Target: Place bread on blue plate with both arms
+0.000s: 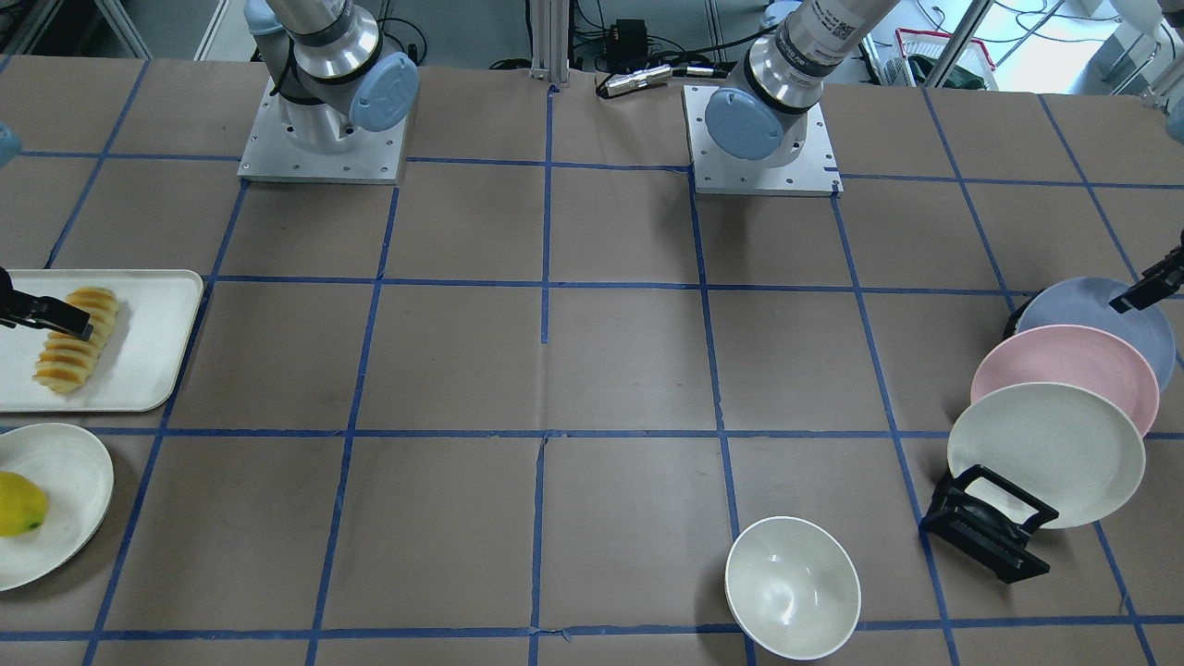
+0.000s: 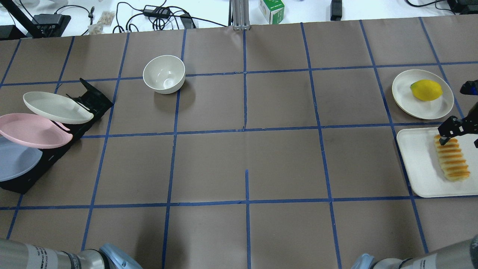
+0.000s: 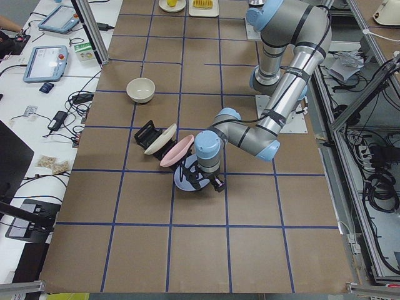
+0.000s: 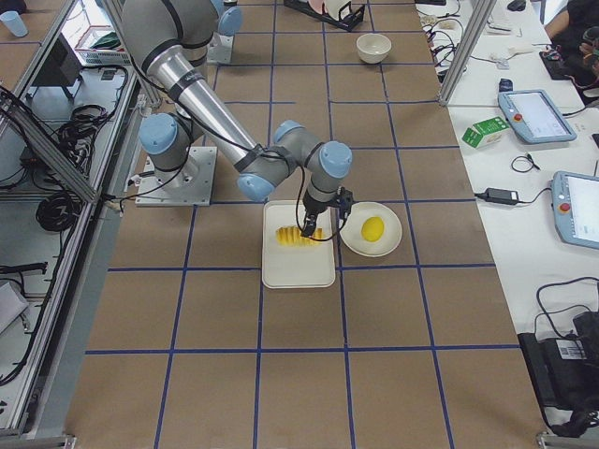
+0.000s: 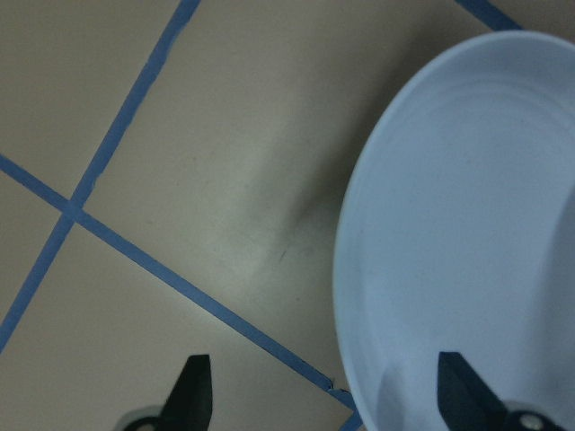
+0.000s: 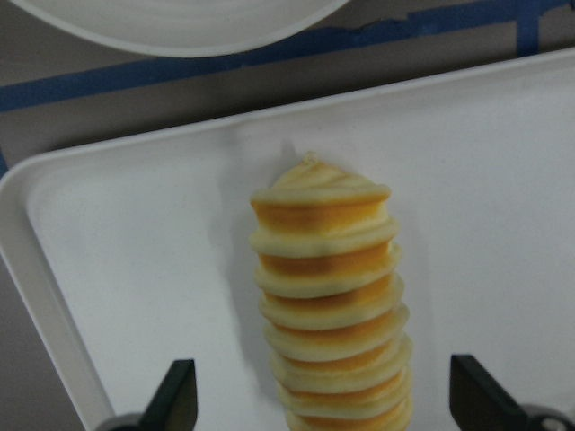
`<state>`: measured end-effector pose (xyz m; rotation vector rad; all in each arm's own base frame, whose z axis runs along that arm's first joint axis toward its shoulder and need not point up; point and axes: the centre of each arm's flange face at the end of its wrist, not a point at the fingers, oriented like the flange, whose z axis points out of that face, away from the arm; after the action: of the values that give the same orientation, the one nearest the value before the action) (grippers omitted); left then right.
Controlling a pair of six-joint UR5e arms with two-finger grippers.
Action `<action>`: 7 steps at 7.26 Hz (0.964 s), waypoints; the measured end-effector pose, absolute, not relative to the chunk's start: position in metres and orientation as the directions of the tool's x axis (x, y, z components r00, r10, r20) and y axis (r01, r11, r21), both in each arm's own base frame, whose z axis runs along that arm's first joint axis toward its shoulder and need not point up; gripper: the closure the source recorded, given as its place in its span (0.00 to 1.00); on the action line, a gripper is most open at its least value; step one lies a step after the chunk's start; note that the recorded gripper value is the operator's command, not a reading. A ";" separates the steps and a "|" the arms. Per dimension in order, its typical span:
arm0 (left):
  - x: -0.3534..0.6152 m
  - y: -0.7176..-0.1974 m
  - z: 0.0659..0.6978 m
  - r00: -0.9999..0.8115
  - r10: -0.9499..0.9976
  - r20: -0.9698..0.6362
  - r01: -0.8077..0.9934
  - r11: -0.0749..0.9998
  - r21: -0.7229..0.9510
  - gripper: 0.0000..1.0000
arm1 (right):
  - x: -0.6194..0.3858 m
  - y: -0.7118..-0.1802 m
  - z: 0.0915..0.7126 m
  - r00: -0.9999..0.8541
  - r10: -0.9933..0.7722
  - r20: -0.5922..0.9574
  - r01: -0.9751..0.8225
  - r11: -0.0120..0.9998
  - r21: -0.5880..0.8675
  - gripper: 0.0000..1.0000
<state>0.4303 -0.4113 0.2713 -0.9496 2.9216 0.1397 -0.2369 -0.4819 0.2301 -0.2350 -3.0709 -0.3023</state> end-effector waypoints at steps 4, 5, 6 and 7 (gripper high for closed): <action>0.429 -0.414 0.272 -0.815 -0.572 -0.094 -0.578 0.814 0.059 1.00 | -0.253 -0.472 0.197 -0.989 0.143 0.047 0.149 0.968 0.202 0.00; 0.426 -0.416 0.280 -0.817 -0.568 -0.099 -0.574 0.817 0.048 1.00 | -0.252 -0.469 0.191 -0.988 0.146 0.041 0.152 0.966 0.211 0.00; 0.418 -0.420 0.291 -0.823 -0.558 -0.106 -0.564 0.825 0.034 1.00 | -0.250 -0.466 0.186 -0.988 0.148 0.037 0.153 0.964 0.216 0.08; 0.411 -0.425 0.305 -0.829 -0.547 -0.116 -0.552 0.834 0.019 1.00 | -0.249 -0.465 0.184 -0.988 0.149 0.036 0.154 0.964 0.218 0.55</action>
<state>0.4106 -0.4250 0.3046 -0.8734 2.9065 0.0790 -0.2488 -0.4651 0.1839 -0.2387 -3.0944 -0.3464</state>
